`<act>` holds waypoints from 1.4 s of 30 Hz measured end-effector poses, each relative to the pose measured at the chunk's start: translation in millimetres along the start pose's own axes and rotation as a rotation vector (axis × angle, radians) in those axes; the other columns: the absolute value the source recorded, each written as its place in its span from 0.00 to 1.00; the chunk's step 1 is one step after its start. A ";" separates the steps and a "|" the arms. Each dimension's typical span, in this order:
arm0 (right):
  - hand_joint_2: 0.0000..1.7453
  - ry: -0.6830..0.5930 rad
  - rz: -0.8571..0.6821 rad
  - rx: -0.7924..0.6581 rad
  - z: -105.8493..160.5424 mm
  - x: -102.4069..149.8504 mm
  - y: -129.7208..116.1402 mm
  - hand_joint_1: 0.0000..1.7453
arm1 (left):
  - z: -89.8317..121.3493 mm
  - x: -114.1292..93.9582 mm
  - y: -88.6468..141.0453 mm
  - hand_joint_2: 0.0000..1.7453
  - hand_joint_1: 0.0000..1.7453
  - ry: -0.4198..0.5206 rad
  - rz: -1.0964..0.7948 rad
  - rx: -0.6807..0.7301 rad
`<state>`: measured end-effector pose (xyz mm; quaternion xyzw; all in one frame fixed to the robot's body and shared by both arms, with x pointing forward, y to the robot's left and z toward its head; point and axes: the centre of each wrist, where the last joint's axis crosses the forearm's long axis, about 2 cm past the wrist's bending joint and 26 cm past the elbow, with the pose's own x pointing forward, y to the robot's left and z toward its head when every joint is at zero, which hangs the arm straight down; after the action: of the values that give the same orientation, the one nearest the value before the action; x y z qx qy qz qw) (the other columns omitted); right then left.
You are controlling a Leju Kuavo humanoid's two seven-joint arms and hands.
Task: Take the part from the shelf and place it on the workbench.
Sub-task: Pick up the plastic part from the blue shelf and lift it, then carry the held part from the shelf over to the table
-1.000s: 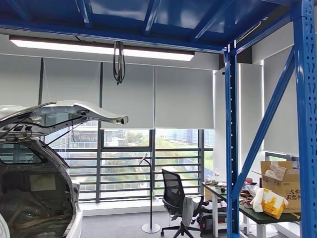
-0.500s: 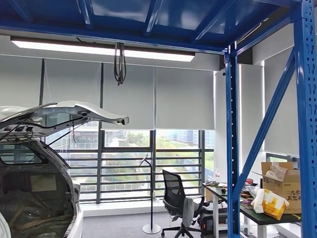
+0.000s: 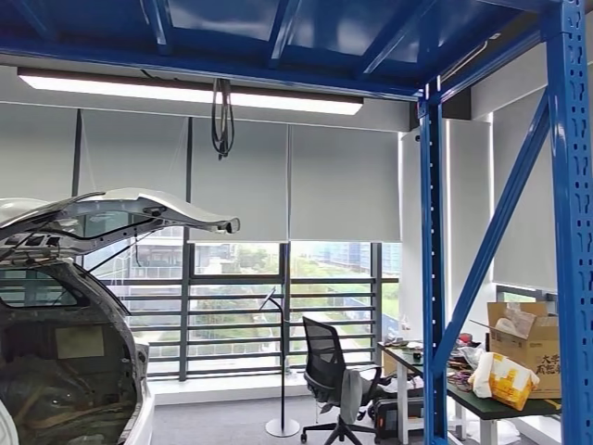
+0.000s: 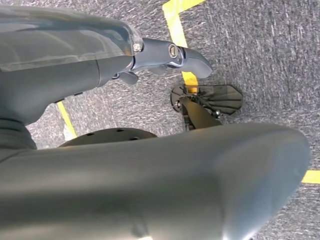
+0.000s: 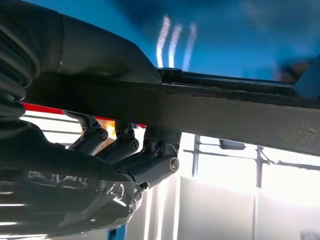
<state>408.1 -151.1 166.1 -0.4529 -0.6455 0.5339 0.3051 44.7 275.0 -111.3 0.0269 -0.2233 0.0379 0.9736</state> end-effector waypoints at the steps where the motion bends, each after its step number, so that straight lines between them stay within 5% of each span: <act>1: 1.00 -0.009 -0.014 -0.023 -2.4 3.0 -6.3 1.00 | 0.0 0.1 0.0 1.00 0.00 0.000 0.002 0.001; 6: 1.00 -0.082 -0.245 -0.122 -6.3 17.2 -35.0 1.00 | 0.1 -0.3 -0.3 1.00 0.00 -0.036 0.032 -0.010; 13: 1.00 -0.362 -1.345 -0.119 14.1 53.5 -93.0 1.00 | -0.4 0.6 1.1 1.00 0.00 -0.228 0.177 -0.021; 19: 1.00 -0.663 -1.764 0.026 33.1 68.1 -109.5 1.00 | -0.2 -1.8 11.2 1.00 0.00 -0.206 0.183 0.001; 27: 1.00 -0.816 -1.866 0.135 44.1 80.9 -110.8 1.00 | 1.0 -6.7 22.8 1.00 0.00 -0.162 0.168 0.027; 42: 1.00 -0.938 -1.786 0.344 48.4 104.4 -113.1 1.00 | 1.1 -7.7 29.3 1.00 0.00 -0.168 0.159 0.039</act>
<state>294.3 -78.3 254.1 0.4980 -0.7164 0.3204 0.3691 34.8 303.6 -112.6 0.0312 -0.3048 0.1171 0.9447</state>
